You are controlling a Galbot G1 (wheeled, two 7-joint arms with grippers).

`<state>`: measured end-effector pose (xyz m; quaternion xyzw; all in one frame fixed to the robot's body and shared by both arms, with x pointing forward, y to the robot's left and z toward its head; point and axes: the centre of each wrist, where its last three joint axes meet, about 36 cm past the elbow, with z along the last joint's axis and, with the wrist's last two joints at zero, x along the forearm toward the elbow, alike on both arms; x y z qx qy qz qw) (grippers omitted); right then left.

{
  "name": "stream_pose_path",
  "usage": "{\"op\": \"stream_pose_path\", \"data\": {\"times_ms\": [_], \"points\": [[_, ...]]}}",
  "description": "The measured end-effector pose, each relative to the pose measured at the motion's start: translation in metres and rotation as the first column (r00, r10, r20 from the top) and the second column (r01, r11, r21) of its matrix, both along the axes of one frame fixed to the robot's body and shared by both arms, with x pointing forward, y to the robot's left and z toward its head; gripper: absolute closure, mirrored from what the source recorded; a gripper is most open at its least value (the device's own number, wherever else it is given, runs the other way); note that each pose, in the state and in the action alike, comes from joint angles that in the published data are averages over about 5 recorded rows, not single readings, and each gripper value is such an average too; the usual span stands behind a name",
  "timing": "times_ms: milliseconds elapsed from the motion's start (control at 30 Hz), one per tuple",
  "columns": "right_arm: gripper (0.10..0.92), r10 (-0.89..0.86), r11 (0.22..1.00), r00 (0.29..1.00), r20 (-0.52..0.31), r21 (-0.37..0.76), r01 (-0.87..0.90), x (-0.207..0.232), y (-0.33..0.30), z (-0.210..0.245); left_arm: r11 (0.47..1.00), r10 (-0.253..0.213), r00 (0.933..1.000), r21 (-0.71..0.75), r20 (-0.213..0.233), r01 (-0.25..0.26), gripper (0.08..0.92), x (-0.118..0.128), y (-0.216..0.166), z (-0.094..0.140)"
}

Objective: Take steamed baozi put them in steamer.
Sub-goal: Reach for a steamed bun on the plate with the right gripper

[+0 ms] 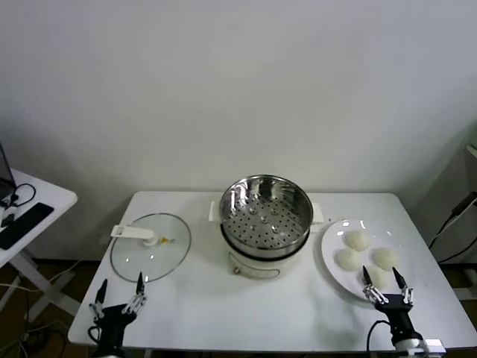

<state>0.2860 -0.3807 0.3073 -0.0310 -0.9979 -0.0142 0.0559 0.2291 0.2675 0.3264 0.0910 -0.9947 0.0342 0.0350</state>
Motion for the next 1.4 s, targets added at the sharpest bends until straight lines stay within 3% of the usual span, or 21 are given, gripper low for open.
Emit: {"op": "stream_pose_path", "data": {"times_ms": [367,733,900,1100,1400], "points": [[0.2,0.068,0.994,0.99,-0.122,-0.076,-0.078,0.058,-0.026,0.043,1.0,-0.002,1.0,-0.004,0.005,0.002,0.177,0.001,-0.001,-0.001],[0.2,0.22,0.892,0.922,-0.317,-0.318,-0.322,0.124,-0.048,0.101,1.0,-0.018,0.9997,-0.007,0.014,0.018,0.177,0.005,-0.005,0.0],[0.2,0.273,0.777,0.867,-0.418,-0.436,-0.454,0.148,-0.06,0.129,1.0,-0.031,0.9994,-0.001,0.016,0.031,0.177,0.006,-0.006,0.0],[0.2,0.319,0.58,0.777,-0.543,-0.537,-0.613,0.177,-0.074,0.159,0.999,-0.046,0.9988,0.007,0.015,0.046,0.177,0.007,-0.009,-0.002],[0.2,0.34,0.251,0.589,-0.733,-0.533,-0.808,0.229,-0.082,0.187,0.998,-0.052,0.9985,0.02,0.013,0.052,0.177,0.006,-0.01,-0.005]]}}
